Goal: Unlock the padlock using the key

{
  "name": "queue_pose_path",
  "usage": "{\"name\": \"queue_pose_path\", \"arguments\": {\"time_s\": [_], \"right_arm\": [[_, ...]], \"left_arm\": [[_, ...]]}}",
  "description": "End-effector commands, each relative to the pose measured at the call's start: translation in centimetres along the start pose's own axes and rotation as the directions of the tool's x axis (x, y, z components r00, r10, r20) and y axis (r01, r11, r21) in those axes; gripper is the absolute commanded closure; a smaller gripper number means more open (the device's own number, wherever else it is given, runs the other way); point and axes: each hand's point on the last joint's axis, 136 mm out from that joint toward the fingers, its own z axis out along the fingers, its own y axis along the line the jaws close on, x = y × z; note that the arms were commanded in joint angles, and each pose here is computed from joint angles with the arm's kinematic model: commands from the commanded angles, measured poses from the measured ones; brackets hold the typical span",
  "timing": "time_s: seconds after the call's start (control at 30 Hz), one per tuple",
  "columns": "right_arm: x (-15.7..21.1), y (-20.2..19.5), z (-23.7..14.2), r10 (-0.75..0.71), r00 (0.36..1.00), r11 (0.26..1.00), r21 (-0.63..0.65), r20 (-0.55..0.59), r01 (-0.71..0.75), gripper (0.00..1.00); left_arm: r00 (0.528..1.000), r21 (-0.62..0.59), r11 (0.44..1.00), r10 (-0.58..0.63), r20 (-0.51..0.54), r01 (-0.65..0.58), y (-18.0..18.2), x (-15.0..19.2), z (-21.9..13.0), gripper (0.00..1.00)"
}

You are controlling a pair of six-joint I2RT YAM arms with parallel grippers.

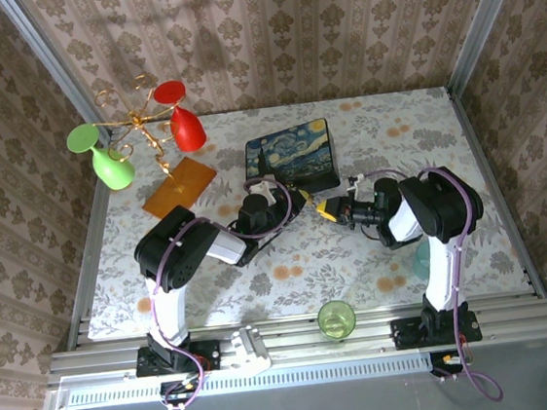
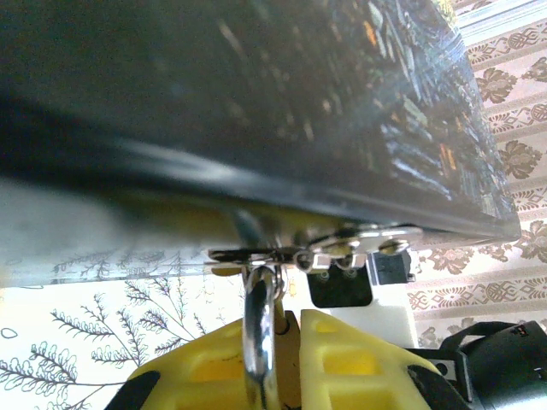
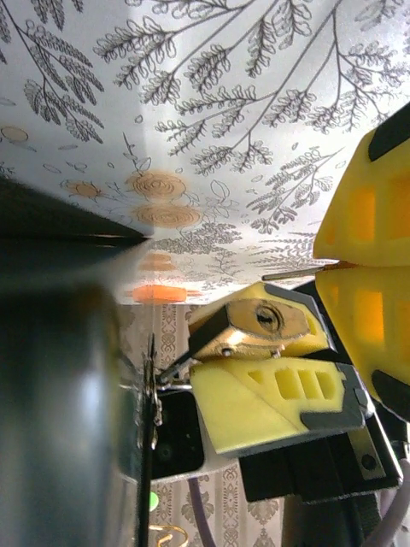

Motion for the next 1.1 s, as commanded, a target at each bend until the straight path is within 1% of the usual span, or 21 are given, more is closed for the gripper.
{"name": "queue_pose_path", "arguments": {"time_s": [0.0, 0.4, 0.6, 0.7, 0.97, 1.07], "right_arm": [[0.2, 1.7, -0.4, -0.085, 0.996, 0.995, -0.044, -0.017, 0.085, 1.0], [-0.4, 1.4, -0.2, -0.082, 0.996, 0.996, -0.047, -0.02, 0.081, 1.0], [-1.1, 2.1, 0.2, -0.099, 0.995, 0.993, -0.064, -0.016, 0.098, 1.0], [-1.4, 2.2, 0.4, -0.094, 0.995, 0.993, -0.071, -0.023, 0.093, 1.0], [-0.2, 1.4, 1.0, -0.093, 0.991, 0.993, -0.085, -0.095, 0.085, 1.0], [-0.6, 0.9, 0.5, -0.085, 0.994, 0.994, -0.073, -0.074, 0.08, 1.0]], "left_arm": [[0.999, 0.068, 0.997, -0.031, -0.019, 0.032, -2.4, 0.1, 0.0, 1.0], [0.999, 0.069, 0.997, -0.036, -0.019, 0.037, -2.2, 0.5, -0.4, 1.0], [0.998, 0.085, 0.995, -0.05, -0.033, 0.052, -2.6, 0.7, -0.1, 1.0], [0.998, 0.092, 0.994, -0.053, -0.028, 0.056, -2.7, 0.7, -0.2, 1.0], [0.998, 0.112, 0.992, -0.061, -0.036, 0.064, -3.3, 0.8, 0.0, 1.0], [0.997, 0.11, 0.992, -0.062, -0.042, 0.066, -3.2, 0.8, 0.0, 1.0]]}}
